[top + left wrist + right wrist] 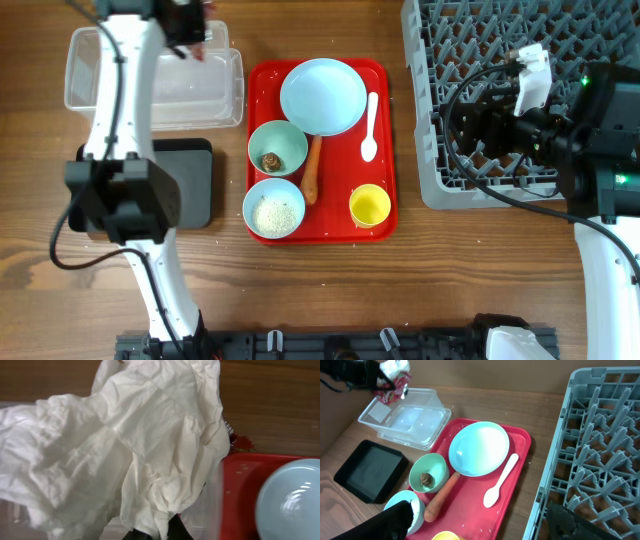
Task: Sort waste into correct bins and load items into the dishwasher rack
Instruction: 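Carry the tissue and red wrapper left and drop them into the clear bin, then grasp the green bowl with the brown lump using the left gripper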
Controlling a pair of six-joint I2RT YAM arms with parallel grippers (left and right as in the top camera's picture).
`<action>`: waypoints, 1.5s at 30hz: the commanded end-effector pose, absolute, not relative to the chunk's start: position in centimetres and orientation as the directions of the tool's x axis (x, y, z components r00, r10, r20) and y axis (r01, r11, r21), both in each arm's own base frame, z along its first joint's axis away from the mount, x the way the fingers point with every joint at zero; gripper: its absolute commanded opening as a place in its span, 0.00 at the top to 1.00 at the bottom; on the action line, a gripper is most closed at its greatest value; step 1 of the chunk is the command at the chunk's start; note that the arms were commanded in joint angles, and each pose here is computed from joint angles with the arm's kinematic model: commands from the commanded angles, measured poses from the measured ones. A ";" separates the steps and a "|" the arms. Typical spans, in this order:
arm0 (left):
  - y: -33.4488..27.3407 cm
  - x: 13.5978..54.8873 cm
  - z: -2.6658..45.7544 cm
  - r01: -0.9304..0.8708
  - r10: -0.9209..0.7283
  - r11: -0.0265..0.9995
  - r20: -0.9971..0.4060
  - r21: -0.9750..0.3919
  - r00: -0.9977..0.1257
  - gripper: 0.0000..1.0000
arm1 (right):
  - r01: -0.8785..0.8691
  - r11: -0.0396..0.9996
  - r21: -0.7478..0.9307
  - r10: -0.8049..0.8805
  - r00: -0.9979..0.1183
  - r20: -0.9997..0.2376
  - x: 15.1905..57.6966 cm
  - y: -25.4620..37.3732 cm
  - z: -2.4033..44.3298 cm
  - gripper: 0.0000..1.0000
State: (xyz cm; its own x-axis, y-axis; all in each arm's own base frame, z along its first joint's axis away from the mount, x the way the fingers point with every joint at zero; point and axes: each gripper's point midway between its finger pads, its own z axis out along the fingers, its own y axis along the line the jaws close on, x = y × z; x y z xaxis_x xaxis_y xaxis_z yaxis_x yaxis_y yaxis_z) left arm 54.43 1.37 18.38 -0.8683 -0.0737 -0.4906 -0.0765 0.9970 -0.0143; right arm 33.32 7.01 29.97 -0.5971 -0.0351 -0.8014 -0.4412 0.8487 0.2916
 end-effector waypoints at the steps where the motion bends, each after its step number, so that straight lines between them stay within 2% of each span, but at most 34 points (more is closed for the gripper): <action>1: 3.3 53.7 14.0 -0.132 -0.130 0.991 -0.385 -0.021 -0.914 0.96 | -0.459 0.836 0.299 -0.029 -0.583 -0.812 33.3 7.5 30.9 0.11; 2: 3.7 53.6 13.2 -0.140 -0.137 0.990 -0.364 -0.020 -0.921 0.94 | -0.459 0.836 0.299 -0.029 -0.583 -0.812 33.3 7.5 30.9 0.11; 3: 4.0 53.5 12.5 -0.146 -0.143 0.989 -0.347 -0.018 -0.927 0.79 | -0.459 0.836 0.299 -0.029 -0.583 -0.812 33.3 7.5 30.9 0.11; 5: 4.2 53.4 11.6 -0.150 -0.147 0.989 -0.328 -0.017 -0.933 0.34 | -0.459 0.836 0.299 -0.029 -0.583 -0.812 33.3 7.5 30.9 0.09; 7: 4.1 53.4 11.4 -0.149 -0.146 0.989 -0.327 -0.016 -0.934 0.05 | -0.459 0.836 0.300 -0.029 -0.583 -0.812 33.3 7.5 30.9 0.07; 8: 4.1 53.5 11.5 -0.147 -0.145 0.989 -0.331 -0.017 -0.932 0.00 | -0.459 0.836 0.299 -0.030 -0.583 -0.812 33.3 7.5 30.9 0.07; 17: 1.5 51.7 19.0 -0.099 -0.102 0.995 -0.423 -0.028 -0.901 0.02 | -0.459 0.837 0.298 -0.030 -0.582 -0.813 33.4 7.5 30.9 0.06; 19: -0.3 50.4 20.3 -0.061 -0.078 0.997 -0.412 -0.055 -0.908 0.09 | -0.460 0.837 0.298 -0.030 -0.582 -0.813 33.4 7.5 30.9 0.06; 21: -2.5 49.0 21.0 -0.019 -0.052 0.996 -0.385 -0.088 -0.921 0.21 | -0.460 0.837 0.298 -0.030 -0.581 -0.813 33.4 7.5 30.9 0.05; 23: -5.1 47.2 21.1 0.009 -0.035 0.992 -0.333 -0.129 -0.942 0.23 | -0.460 0.837 0.298 -0.030 -0.581 -0.813 33.4 7.5 30.9 0.05; 29: -11.8 42.6 18.5 0.073 0.052 0.989 -0.159 -0.128 -0.986 0.18 | -0.460 0.836 0.298 -0.030 -0.582 -0.813 33.4 7.5 30.9 0.02; 33: -15.1 40.8 15.6 0.053 0.042 0.991 -0.086 -0.123 -0.995 0.18 | -0.458 0.837 0.300 -0.030 -0.585 -0.810 33.3 7.5 30.8 0.02; 41: -19.6 38.1 8.5 0.084 0.083 0.988 -0.012 -0.131 -0.996 0.22 | -0.457 0.836 0.304 -0.031 -0.592 -0.806 33.2 7.5 30.6 0.00; 45: -20.0 37.0 5.8 0.102 0.104 0.987 0.011 -0.122 -0.995 0.29 | -0.452 0.836 0.311 -0.030 -0.603 -0.797 33.1 7.5 30.4 0.00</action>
State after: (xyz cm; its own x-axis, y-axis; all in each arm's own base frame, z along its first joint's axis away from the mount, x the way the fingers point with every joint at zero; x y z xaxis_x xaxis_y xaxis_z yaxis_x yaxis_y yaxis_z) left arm 38.37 -19.58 8.25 -0.9928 0.1133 -0.0381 0.1172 0.9856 -0.1223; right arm 33.18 7.03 29.80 -0.6085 -0.0281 -0.7931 -0.4337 0.8487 0.3027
